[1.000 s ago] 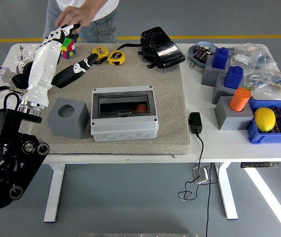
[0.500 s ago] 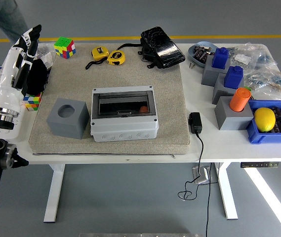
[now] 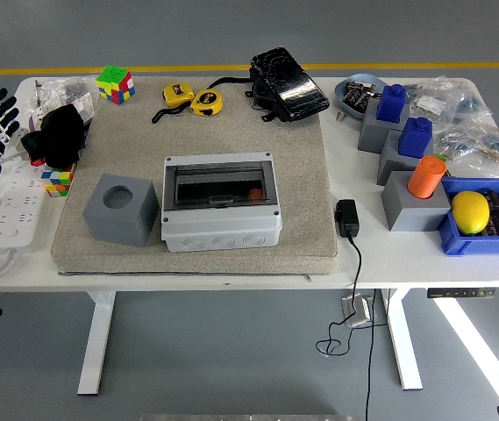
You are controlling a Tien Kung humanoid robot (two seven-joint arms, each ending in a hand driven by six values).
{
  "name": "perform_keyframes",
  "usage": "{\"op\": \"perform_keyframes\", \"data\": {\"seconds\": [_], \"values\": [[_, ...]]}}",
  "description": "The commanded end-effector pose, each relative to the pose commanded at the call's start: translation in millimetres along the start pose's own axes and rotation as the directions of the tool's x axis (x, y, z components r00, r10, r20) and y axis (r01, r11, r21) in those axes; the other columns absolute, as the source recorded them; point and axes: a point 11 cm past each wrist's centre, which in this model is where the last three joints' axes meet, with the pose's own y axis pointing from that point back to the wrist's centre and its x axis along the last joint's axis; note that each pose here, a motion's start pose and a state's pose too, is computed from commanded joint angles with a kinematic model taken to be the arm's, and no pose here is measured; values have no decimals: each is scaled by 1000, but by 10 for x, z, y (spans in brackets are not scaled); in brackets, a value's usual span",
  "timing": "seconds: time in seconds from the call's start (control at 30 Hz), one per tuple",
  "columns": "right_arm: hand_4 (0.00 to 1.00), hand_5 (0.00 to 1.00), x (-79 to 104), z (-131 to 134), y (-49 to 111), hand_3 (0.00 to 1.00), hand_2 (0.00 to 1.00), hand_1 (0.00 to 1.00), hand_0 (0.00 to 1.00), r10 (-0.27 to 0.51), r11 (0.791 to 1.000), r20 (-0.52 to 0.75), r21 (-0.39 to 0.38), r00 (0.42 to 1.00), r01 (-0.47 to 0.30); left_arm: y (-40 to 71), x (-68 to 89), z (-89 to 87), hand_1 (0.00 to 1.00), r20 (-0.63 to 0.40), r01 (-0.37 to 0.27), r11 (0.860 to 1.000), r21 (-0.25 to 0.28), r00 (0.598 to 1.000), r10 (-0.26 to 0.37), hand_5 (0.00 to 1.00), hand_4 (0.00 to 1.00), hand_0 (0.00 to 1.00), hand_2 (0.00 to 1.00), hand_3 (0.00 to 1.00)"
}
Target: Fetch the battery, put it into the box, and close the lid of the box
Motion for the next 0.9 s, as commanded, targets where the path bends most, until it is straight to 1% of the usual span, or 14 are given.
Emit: {"op": "perform_keyframes", "data": {"seconds": [0.03, 0.13, 0.17, 0.3, 0.33, 0.37, 0.73, 0.77, 0.9], "values": [[998, 998, -7, 8, 1, 791, 745, 764, 813, -1, 1000, 0, -1, 1000, 1, 13, 14, -13, 895, 14, -5, 1000, 8, 1000, 5, 981, 998, 896, 860, 854], [998, 998, -27, 32, 3, 791, 745, 764, 813, -4, 1000, 0, -4, 1000, 4, 52, 82, -45, 895, 102, -36, 999, 40, 994, 32, 981, 998, 896, 860, 854], [998, 998, -35, 39, 4, 791, 745, 764, 813, -4, 1000, 1, -5, 1000, 4, 64, 98, -54, 880, 128, -42, 998, 49, 991, 36, 861, 998, 885, 853, 849], [998, 998, -39, 73, 5, 791, 745, 764, 813, -5, 1000, -2, -9, 1000, 5, 92, 128, -56, 880, 173, -58, 997, 54, 984, 48, 861, 998, 885, 853, 849], [998, 998, -37, 82, 5, 791, 745, 764, 813, -4, 1000, -3, -11, 1000, 4, 96, 127, -50, 880, 176, -61, 997, 49, 983, 51, 861, 998, 885, 853, 849], [998, 998, -34, 89, 5, 791, 745, 764, 813, -3, 1000, -4, -13, 1000, 3, 99, 126, -47, 877, 176, -62, 997, 46, 983, 53, 782, 998, 872, 847, 846], [998, 998, -10, 135, 4, 791, 745, 764, 814, 3, 1000, -17, -22, 1000, -3, 138, 99, -89, 874, 163, -69, 997, 44, 985, 61, 762, 998, 868, 845, 844], [998, 998, -11, 131, 4, 791, 745, 764, 814, 2, 1000, -17, -21, 1000, -3, 140, 101, -84, 871, 160, -71, 997, 41, 985, 63, 746, 998, 863, 839, 842], [998, 998, -22, 110, 4, 791, 745, 764, 814, 1, 1000, -13, -18, 1000, -1, 127, 108, -33, 871, 154, -79, 997, 20, 985, 75, 746, 998, 863, 839, 842]]}}
